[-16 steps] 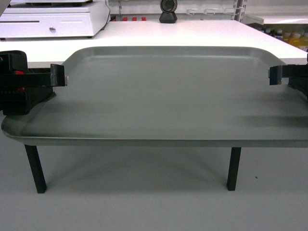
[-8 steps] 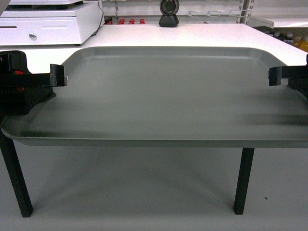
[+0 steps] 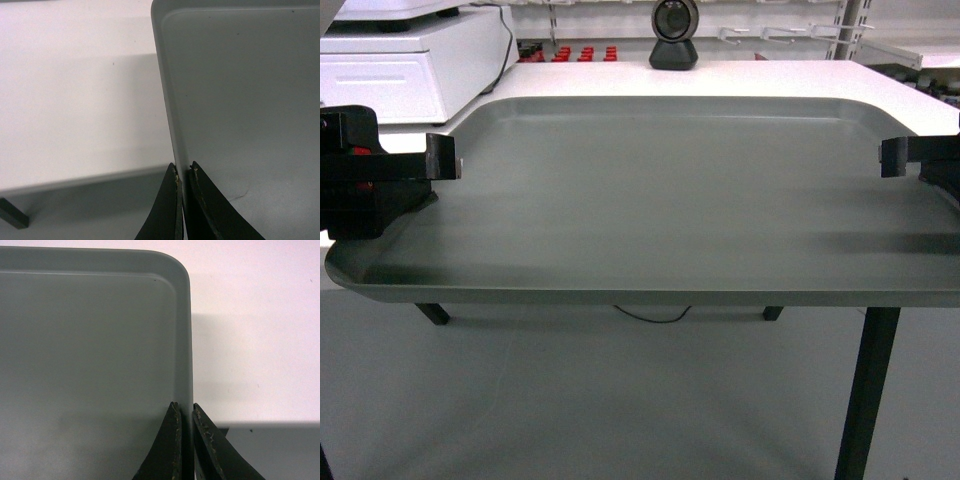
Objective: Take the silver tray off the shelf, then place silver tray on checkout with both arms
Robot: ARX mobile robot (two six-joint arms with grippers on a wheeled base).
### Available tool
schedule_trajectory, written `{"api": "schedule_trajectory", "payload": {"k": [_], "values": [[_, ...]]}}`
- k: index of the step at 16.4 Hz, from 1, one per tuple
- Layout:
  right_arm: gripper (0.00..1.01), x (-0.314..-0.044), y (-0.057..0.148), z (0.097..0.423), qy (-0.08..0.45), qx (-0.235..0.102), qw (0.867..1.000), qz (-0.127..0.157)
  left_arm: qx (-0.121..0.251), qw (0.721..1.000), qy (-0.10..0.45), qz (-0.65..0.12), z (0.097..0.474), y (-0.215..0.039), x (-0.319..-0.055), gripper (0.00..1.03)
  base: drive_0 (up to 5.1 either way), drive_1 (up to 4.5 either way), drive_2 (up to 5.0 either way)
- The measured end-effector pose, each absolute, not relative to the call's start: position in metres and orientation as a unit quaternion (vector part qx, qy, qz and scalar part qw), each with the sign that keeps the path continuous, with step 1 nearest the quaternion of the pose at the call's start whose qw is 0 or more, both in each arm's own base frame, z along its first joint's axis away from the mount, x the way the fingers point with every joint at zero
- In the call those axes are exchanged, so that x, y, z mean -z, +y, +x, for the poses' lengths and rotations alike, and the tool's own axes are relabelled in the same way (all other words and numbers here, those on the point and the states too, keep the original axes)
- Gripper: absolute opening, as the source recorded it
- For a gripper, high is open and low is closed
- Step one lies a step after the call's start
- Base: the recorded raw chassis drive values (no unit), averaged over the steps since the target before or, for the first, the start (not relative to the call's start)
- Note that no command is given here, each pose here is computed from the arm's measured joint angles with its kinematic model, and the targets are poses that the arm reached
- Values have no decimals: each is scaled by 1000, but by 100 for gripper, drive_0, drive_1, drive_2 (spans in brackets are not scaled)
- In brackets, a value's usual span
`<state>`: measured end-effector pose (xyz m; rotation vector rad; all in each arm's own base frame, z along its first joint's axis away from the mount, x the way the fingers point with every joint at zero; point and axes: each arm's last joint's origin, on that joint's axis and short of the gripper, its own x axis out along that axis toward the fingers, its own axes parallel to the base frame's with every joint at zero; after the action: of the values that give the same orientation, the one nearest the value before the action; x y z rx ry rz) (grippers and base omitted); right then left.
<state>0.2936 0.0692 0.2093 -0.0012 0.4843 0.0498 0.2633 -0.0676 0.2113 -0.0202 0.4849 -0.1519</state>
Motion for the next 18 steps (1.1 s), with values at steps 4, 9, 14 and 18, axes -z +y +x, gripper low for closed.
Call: {"api": "schedule_trajectory", "payload": {"k": [4,9,14,18], "values": [[3,-209,69,293,241,-25,970,-1,74,968,240,-10,263,-67,-211,3,-10,420,-441],[3,-209,69,293,241,-25,970,-1,75,968,239,-10,264,-68,-211,3,-8,421,-438],[3,-207,69,294,244,-25,969,-1,75,967,243,-10,264,-68,-210,3,0,0,0],[3,-207,69,294,244,-26,969,-1,75,967,243,-10,264,-68,-210,3,0,0,0]]}}
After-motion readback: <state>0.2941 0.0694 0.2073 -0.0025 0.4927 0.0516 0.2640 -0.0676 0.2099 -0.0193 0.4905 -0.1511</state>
